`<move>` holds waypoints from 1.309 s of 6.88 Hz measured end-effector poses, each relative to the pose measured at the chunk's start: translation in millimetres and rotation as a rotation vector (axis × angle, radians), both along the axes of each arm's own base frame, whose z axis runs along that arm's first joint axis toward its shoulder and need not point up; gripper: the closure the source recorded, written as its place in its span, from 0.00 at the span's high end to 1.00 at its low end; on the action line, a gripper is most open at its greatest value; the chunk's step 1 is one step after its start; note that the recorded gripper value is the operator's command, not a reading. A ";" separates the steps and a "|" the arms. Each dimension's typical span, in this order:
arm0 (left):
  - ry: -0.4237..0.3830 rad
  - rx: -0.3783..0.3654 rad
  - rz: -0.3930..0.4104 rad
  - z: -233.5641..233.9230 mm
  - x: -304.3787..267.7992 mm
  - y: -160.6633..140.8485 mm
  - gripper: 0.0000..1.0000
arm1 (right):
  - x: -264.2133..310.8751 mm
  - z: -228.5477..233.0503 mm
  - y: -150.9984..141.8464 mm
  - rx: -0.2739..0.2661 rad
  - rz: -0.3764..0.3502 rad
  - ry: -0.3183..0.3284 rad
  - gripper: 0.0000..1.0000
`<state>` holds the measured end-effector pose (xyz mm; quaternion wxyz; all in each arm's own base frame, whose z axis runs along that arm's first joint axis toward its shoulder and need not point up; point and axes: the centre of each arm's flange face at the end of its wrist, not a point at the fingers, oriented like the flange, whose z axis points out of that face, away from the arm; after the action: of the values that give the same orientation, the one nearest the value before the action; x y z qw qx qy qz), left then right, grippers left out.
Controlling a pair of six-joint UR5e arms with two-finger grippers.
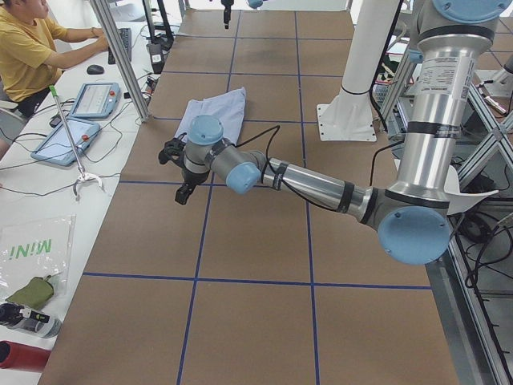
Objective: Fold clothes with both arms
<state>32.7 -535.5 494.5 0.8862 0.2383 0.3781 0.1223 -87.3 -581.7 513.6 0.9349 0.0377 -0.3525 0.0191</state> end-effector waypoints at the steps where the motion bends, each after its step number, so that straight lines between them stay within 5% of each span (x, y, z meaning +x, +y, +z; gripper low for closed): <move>1: -0.009 -0.005 -0.002 18.4 -21.2 28.0 0.99 | 27.5 19.0 24.5 0.004 -0.017 -0.014 1.00; 4: -0.015 -0.042 -0.030 43.7 -49.4 74.7 0.99 | 60.1 33.4 62.6 0.006 -0.062 -0.011 1.00; 9: -0.014 -0.047 -0.034 44.0 -51.3 78.6 0.99 | 63.7 30.7 66.5 0.006 -0.076 -0.002 1.00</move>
<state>-18.6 -456.9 538.5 0.8962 0.2227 0.3704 0.1000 -23.6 -515.2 544.4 0.9345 0.0273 -0.3545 -0.0175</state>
